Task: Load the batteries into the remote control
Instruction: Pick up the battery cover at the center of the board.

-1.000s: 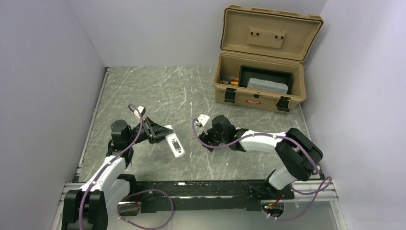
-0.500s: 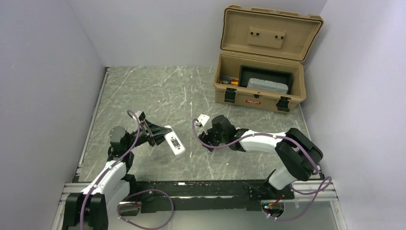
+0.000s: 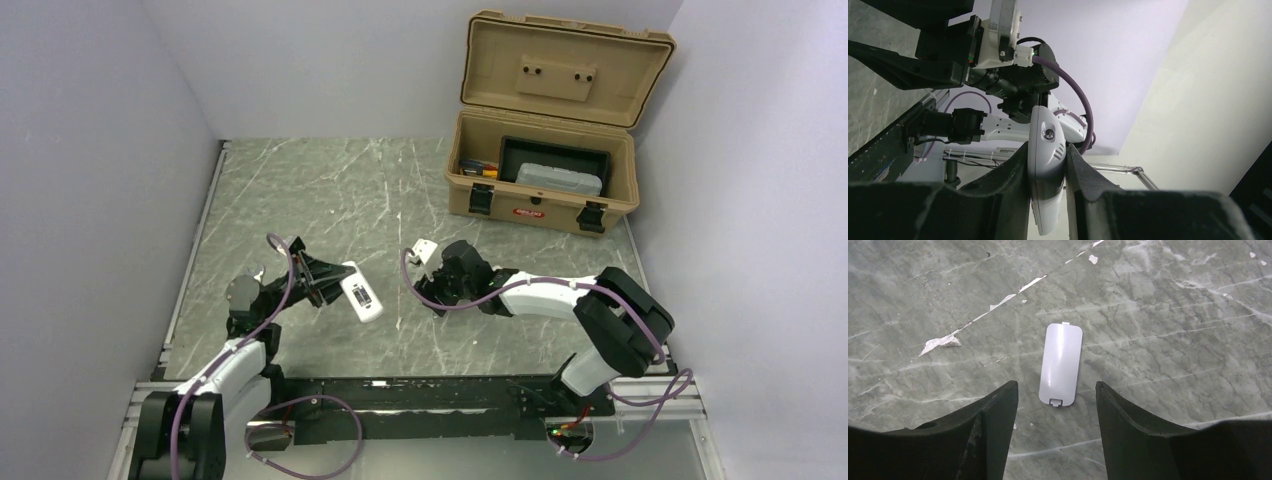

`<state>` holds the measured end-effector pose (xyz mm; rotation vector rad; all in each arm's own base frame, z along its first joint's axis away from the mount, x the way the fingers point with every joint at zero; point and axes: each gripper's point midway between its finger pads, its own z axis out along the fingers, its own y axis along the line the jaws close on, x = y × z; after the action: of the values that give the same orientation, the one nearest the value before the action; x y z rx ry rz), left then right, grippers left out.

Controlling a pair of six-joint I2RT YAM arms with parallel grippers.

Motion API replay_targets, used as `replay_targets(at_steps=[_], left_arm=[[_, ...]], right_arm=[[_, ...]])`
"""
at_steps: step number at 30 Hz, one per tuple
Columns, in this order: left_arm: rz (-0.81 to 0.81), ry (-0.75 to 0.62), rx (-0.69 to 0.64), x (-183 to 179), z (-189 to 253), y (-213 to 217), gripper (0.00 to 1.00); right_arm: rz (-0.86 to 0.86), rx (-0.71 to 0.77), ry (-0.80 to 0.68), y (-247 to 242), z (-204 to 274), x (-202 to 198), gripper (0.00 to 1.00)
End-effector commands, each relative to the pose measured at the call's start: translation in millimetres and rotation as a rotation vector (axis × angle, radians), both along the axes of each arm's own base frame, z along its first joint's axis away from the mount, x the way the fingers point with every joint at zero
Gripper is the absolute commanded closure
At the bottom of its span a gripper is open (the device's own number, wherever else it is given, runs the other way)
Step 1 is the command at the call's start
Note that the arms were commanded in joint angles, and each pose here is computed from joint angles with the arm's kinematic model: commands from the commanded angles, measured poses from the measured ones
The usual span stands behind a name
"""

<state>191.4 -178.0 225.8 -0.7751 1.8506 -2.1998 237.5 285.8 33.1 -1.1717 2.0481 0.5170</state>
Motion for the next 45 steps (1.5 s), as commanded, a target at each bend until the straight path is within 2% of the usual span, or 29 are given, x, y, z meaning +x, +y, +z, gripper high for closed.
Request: replay_targets(at_steps=[1, 19, 29, 34, 39, 45], left_arm=[[0.006, -0.056, 0.001, 0.1, 14.2, 0.8, 1.00], [0.026, -0.027, 0.027, 2.6, 7.7, 1.3, 1.00], [0.035, -0.063, 0.095, 5.2, 2.3, 0.2, 1.00], [0.037, -0.060, 0.118, 5.3, -3.1, 0.1, 1.00], [0.038, -0.054, 0.120, 4.6, -6.9, 0.3, 1.00], [0.039, -0.056, 0.113, 4.5, -6.9, 0.3, 1.00]], right_arm=[[0.016, 0.003, -0.041, 8.5, 7.3, 6.9, 0.39], [0.000, -0.066, -0.067, 4.0, 0.7, 9.3, 0.39], [-0.029, -0.027, -0.120, 7.4, 16.1, 18.3, 0.37], [-0.008, -0.039, -0.087, 12.4, 6.6, 16.6, 0.38], [0.003, -0.058, -0.043, 15.3, -1.6, 14.1, 0.44], [-0.022, -0.110, 0.009, 6.2, -15.8, 8.6, 0.45]])
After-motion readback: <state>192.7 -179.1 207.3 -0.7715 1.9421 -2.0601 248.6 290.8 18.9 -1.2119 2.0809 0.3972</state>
